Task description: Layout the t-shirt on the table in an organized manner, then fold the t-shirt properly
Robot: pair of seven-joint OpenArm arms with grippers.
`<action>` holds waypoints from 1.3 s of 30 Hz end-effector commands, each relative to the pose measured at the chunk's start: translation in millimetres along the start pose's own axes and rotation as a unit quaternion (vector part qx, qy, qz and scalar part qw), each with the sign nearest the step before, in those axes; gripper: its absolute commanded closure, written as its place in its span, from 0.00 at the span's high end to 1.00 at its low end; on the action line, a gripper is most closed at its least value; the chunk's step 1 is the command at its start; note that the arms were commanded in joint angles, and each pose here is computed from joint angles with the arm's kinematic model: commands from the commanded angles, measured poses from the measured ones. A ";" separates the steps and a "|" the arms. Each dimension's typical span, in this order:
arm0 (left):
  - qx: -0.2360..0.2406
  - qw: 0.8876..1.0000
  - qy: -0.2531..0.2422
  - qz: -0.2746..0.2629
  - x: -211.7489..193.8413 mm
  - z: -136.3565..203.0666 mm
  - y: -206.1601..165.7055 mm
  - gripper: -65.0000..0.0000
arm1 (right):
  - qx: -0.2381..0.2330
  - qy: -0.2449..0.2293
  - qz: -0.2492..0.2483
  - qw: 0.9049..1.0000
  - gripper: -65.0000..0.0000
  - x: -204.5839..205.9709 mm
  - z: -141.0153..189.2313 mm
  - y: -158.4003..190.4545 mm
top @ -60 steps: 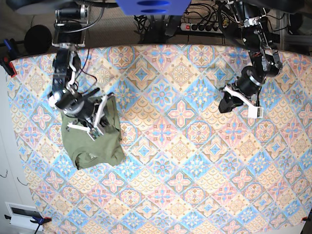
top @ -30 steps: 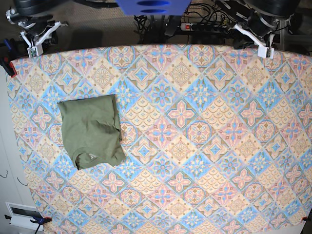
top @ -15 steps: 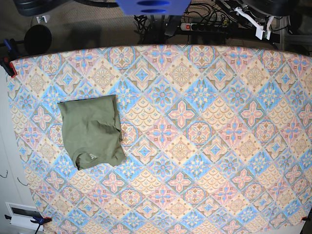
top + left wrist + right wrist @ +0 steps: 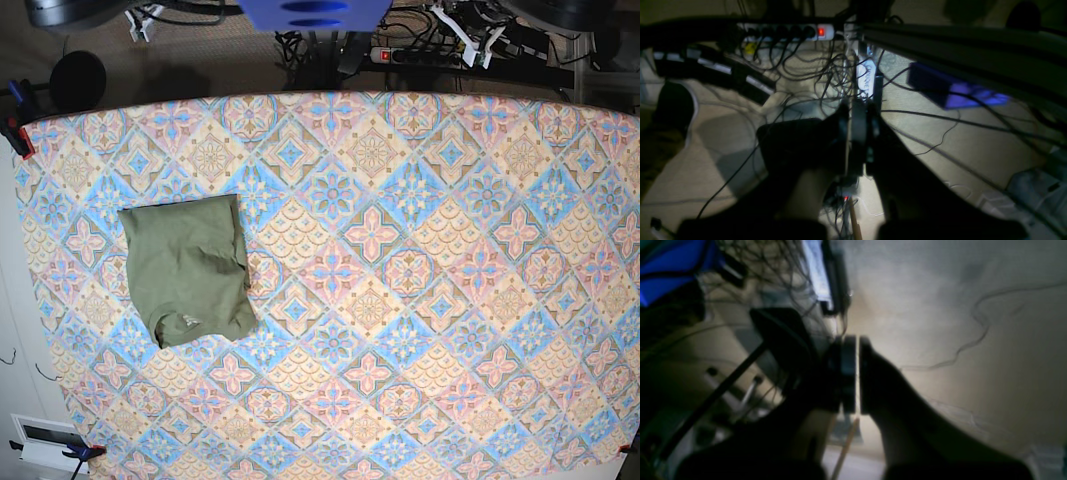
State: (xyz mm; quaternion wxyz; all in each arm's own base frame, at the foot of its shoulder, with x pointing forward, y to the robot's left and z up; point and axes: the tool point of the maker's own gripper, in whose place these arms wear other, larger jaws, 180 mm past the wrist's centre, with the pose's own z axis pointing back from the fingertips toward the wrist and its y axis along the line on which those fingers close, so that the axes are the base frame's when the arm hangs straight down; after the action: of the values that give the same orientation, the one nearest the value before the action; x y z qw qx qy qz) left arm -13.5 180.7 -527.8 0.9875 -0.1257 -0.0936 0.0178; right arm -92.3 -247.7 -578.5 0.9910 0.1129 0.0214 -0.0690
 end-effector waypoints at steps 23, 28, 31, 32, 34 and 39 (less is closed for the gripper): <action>-0.057 0.998 0.030 -0.023 -18.3 -105.4 -36.1 0.00 | 0.075 -0.075 -0.081 0.991 0.03 34.3 -54.8 48.2; -0.072 0.997 0.026 -0.030 -26.0 -122.1 -50.0 0.00 | 0.108 -0.084 -0.085 0.987 0.03 32.2 -67.4 89.3; -0.077 0.996 0.023 -0.027 -25.3 -126.4 -58.0 0.00 | 0.111 -0.088 -0.081 0.987 0.03 39.4 -68.2 92.0; -0.077 0.997 0.017 -0.026 -23.1 -126.5 -58.2 0.00 | 0.113 -0.089 -0.081 0.986 0.03 41.0 -68.8 94.0; -0.078 0.997 0.005 -0.025 -19.0 -126.8 -59.3 0.00 | 0.119 -0.089 -0.084 0.985 0.03 41.7 -72.8 105.5; -0.067 0.997 -0.005 -0.026 -10.2 -128.6 -55.4 0.00 | 0.089 -0.090 -0.088 0.988 0.03 52.1 -79.0 101.3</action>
State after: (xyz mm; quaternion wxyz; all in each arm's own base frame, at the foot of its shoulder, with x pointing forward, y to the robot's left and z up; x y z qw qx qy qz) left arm 7.3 94.9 -638.5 0.9765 -0.1865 -0.1069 -0.0150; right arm -26.9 -137.7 -636.9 0.9653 0.1894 -0.0645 -0.1680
